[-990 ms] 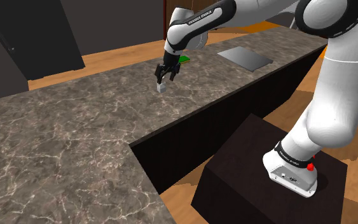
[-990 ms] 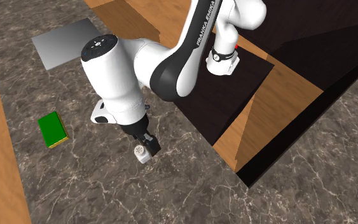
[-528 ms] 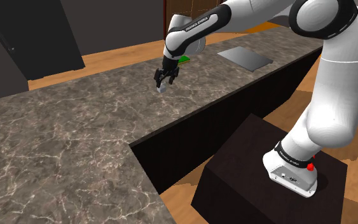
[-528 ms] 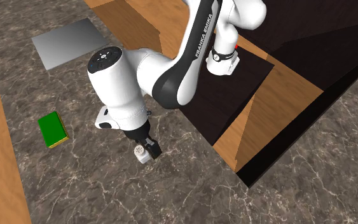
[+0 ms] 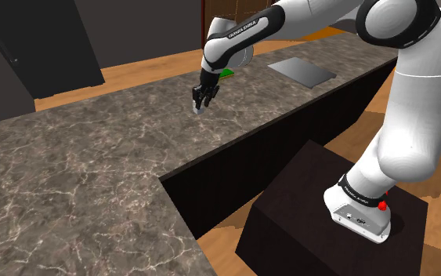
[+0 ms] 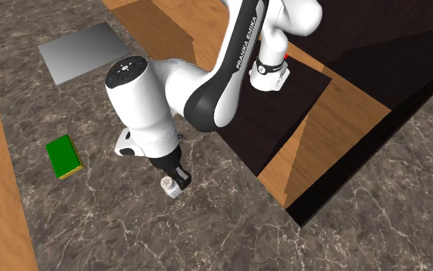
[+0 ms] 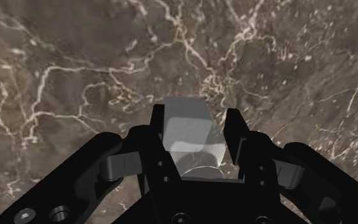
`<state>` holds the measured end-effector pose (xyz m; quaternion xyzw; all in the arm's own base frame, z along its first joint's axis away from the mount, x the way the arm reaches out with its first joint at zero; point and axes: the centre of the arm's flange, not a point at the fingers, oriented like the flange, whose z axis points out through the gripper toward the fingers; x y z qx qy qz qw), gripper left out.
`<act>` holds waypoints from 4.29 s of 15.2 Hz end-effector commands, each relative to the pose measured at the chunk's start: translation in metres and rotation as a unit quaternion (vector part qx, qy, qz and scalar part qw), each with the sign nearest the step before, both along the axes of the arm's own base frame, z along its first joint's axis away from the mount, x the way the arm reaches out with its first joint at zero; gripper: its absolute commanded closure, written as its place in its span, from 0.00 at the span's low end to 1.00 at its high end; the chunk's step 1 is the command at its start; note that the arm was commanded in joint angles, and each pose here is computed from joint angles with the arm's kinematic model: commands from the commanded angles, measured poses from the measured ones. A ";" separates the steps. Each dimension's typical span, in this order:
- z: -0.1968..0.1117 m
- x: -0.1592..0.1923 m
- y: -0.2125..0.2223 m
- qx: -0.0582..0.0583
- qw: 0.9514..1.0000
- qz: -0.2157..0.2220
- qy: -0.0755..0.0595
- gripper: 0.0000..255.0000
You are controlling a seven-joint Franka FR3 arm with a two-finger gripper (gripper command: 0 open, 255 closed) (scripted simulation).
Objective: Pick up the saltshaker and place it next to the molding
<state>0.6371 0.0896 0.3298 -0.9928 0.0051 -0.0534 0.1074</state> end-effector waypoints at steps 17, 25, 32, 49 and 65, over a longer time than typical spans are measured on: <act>0.057 0.000 0.000 0.000 1.000 0.000 0.001 1.00; 0.099 0.000 0.000 0.000 1.000 0.000 0.001 1.00; 0.136 0.000 0.000 0.000 1.000 0.000 0.001 1.00; 0.152 -0.057 -0.133 0.000 1.000 0.000 0.001 1.00; 0.135 -0.139 -0.327 0.000 1.000 0.000 0.001 1.00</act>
